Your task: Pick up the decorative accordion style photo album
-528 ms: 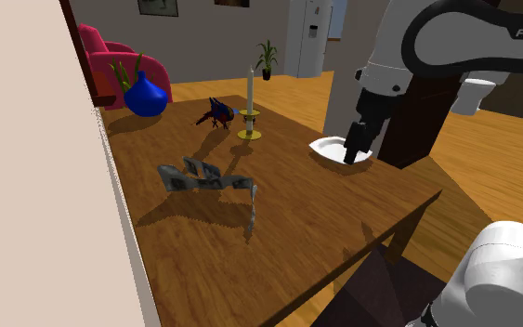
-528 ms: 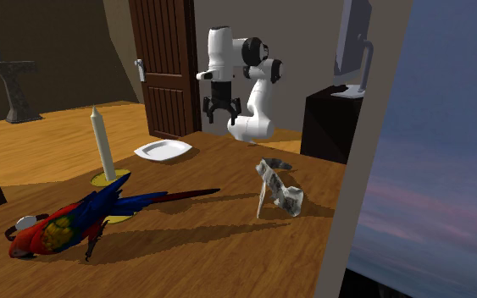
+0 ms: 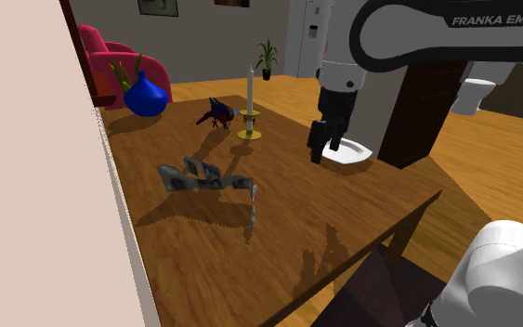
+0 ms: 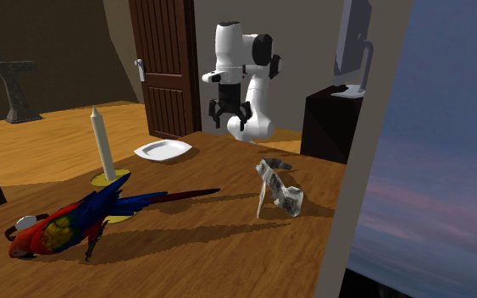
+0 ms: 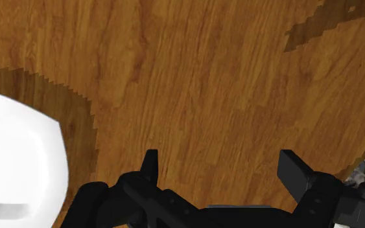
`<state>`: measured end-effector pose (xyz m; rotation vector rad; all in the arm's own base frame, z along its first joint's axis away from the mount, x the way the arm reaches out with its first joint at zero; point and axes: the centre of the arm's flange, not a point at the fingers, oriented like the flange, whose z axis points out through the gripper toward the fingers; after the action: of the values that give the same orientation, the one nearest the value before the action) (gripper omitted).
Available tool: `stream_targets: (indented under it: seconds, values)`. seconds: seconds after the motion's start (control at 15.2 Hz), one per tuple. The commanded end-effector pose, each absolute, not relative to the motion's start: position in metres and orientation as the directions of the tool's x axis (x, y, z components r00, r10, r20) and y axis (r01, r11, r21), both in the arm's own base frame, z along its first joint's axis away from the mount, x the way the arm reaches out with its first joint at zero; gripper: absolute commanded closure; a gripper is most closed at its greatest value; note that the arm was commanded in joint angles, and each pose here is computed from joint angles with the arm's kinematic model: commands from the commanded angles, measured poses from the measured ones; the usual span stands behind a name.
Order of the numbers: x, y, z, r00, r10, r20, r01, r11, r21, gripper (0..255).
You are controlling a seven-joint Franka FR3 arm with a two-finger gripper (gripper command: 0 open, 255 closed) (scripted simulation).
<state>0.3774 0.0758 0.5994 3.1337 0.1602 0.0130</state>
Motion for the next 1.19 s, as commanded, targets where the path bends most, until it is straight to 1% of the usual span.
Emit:
stream_targets:
  seconds: [0.0,1.12]
  values:
    - [0.396,0.097,0.601,0.994,0.112,-0.013,0.112,-0.994,0.013,0]
    - [0.553,0.293,0.578,0.964,0.184,-0.192,0.202,-0.976,0.079,0]
